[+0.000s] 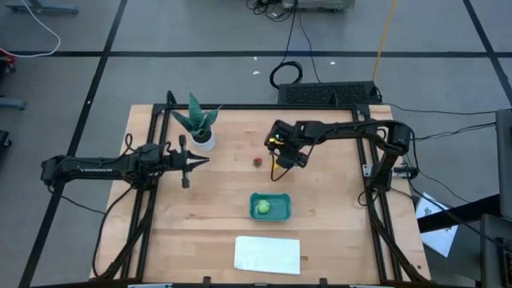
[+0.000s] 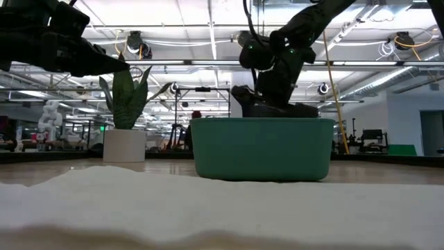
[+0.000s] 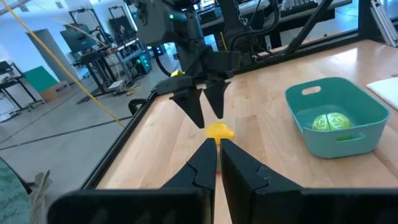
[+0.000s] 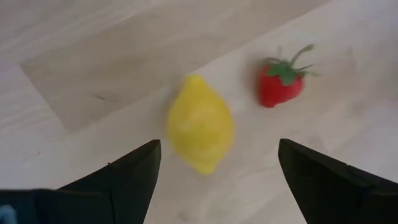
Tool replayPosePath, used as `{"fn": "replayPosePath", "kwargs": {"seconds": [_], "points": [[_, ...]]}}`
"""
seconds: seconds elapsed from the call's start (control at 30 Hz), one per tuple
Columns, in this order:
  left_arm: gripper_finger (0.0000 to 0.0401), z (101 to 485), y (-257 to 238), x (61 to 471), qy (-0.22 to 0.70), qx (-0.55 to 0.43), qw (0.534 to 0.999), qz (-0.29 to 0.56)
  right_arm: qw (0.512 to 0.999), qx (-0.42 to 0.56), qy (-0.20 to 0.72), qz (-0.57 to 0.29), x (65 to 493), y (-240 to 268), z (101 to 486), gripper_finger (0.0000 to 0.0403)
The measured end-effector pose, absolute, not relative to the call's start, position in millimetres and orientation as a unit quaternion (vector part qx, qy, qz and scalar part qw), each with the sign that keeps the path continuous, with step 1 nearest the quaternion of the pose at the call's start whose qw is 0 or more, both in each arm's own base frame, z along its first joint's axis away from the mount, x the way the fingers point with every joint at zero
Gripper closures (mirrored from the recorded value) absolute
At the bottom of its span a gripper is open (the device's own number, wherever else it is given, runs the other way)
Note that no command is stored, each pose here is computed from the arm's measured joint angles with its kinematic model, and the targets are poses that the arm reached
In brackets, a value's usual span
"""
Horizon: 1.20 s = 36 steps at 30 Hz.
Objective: Pick and placing Produce into tupperware
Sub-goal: Put the lemon into the blue bin
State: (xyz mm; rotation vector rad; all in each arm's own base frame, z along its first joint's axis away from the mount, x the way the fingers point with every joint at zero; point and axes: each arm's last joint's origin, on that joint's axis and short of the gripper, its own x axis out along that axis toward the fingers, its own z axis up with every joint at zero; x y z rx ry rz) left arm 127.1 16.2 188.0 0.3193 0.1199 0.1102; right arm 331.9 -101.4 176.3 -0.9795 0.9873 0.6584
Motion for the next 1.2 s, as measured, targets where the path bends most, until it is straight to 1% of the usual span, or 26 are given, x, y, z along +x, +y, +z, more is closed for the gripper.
{"fn": "replayPosePath", "kwargs": {"seconds": [0.43,0.77,1.2], "points": [[0.0375,188.0,16.2,127.1,0.06,0.165,0.983,0.054,0.712,-0.455,0.439,0.304,331.9,-99.7,173.1,0.0089],[0.0375,187.8,16.1,127.1,0.061,0.168,0.982,0.054,0.697,-0.47,0.435,0.322,337.2,-98.7,160.5,0.009],[0.0375,185.9,16.1,126.9,0.071,0.174,0.981,0.051,0.7,-0.48,0.425,0.314,345.9,-101.7,148.5,0.009]]}}
